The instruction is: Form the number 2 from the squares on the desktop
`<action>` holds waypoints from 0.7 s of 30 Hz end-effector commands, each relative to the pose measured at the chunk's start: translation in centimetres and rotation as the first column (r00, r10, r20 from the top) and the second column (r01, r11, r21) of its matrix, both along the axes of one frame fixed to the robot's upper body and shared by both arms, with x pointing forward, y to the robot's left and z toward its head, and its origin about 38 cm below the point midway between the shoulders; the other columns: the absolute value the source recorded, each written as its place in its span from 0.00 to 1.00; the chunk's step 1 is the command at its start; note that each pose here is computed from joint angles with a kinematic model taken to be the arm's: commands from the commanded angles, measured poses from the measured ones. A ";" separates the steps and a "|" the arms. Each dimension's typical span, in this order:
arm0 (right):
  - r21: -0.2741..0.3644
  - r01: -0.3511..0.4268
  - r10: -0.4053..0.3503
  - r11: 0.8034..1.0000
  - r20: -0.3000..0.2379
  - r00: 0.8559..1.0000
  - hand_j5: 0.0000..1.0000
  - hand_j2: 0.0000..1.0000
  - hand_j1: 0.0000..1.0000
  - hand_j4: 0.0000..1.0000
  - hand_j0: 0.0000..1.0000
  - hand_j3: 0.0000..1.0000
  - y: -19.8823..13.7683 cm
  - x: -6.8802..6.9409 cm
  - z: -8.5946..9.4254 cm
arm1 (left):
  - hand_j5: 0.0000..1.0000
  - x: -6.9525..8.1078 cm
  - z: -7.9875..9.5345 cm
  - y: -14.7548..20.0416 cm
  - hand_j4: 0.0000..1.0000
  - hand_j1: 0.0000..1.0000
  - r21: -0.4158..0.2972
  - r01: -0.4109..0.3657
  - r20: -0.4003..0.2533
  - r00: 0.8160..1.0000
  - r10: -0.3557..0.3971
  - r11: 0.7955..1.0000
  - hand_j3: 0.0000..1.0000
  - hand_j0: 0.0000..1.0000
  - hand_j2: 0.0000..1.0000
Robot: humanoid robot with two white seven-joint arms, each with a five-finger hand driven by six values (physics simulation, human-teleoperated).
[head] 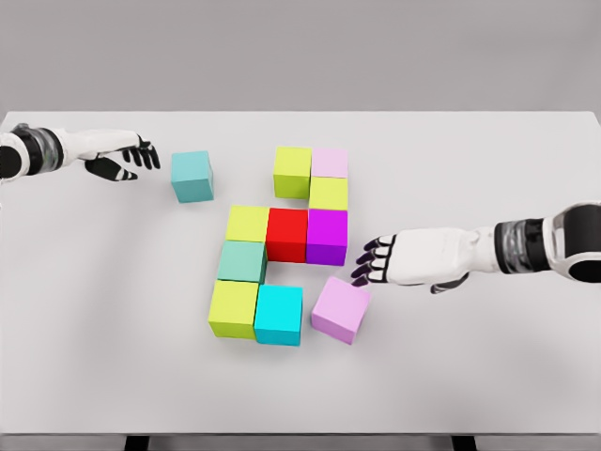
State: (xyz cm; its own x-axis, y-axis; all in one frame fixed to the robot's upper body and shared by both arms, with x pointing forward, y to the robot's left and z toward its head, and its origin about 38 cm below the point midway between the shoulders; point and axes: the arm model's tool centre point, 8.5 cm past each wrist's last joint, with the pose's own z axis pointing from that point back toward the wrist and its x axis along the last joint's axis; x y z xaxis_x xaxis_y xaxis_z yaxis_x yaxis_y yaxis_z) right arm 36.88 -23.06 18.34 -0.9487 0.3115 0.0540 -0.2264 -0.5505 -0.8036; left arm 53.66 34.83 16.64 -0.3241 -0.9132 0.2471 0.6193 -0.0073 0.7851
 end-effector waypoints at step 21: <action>-0.002 0.085 -0.085 0.996 0.037 0.996 1.00 1.00 1.00 1.00 1.00 1.00 -4.7 0.1 4.5 | 0.60 -1.3 1.3 1.6 0.60 0.60 -0.016 -0.032 0.024 0.999 0.033 0.999 0.60 0.60 0.60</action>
